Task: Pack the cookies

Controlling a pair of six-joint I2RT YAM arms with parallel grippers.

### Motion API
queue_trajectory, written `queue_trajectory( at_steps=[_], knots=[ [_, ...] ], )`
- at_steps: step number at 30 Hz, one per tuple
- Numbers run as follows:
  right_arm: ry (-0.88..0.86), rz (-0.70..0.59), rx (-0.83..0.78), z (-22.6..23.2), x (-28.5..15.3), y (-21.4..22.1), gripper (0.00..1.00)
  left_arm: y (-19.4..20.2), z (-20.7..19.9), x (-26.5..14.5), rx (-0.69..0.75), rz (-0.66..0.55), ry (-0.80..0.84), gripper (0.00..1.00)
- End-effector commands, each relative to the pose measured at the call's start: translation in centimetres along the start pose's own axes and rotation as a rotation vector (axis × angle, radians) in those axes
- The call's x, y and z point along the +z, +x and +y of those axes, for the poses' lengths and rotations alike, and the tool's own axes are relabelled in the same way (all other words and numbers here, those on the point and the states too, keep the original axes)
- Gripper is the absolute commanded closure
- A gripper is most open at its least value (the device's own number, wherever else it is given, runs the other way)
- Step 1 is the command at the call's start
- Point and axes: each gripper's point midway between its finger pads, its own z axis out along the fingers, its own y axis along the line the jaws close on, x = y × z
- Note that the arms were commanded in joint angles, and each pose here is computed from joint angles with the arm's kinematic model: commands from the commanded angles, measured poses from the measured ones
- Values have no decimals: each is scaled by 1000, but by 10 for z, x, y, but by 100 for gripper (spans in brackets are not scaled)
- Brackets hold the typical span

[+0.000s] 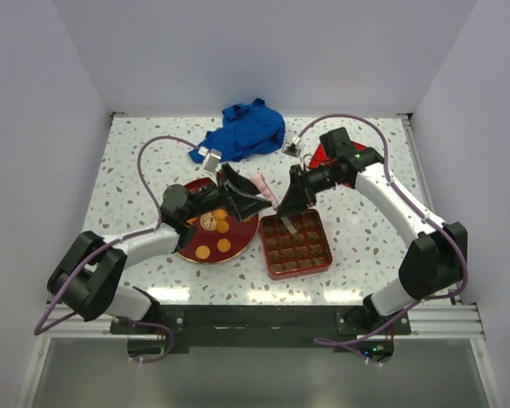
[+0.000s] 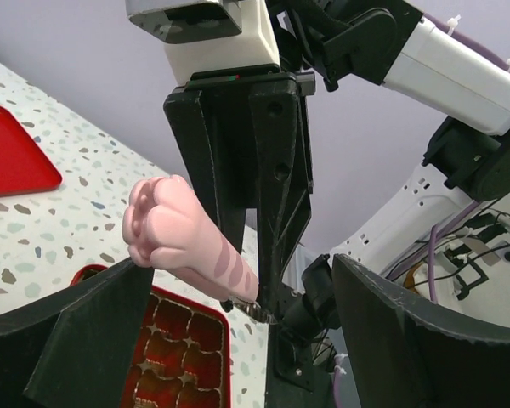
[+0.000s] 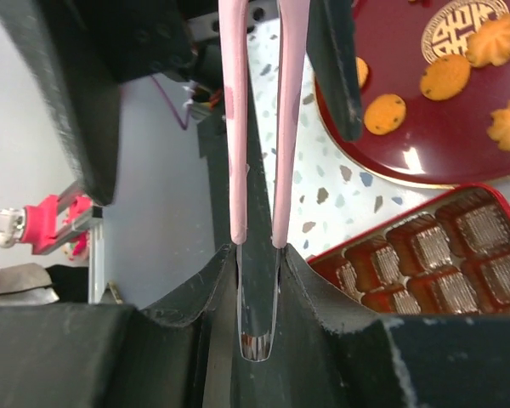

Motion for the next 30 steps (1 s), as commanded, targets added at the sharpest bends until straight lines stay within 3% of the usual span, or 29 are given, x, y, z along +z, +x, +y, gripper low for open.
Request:
queue_trajectory(
  at_steps=[1,7,11,14,18,22,26,30],
  knots=[
    [-107,-48,-52,27,0,-19,73,-9,-10,2,16,-60,52,11],
    [-134,-50,-37,30,3,-19,73,-15,-17,3,-14,-101,98,32],
    [-139,-52,-40,31,3,-20,73,-18,-21,3,-38,-121,126,58],
    [-137,-52,-42,31,3,-20,71,-21,-19,1,-43,-156,109,69],
    [-135,-53,-46,32,3,-20,62,-28,-19,-3,-47,-202,87,75],
    [-134,-54,-52,33,3,-22,46,-39,-20,-6,-48,-261,66,78],
    [-137,-51,-34,32,9,-25,39,-53,-22,-10,-54,-334,52,78],
    [-136,-63,-22,28,17,-34,39,-65,-25,-15,-69,-402,47,79]
  ],
)
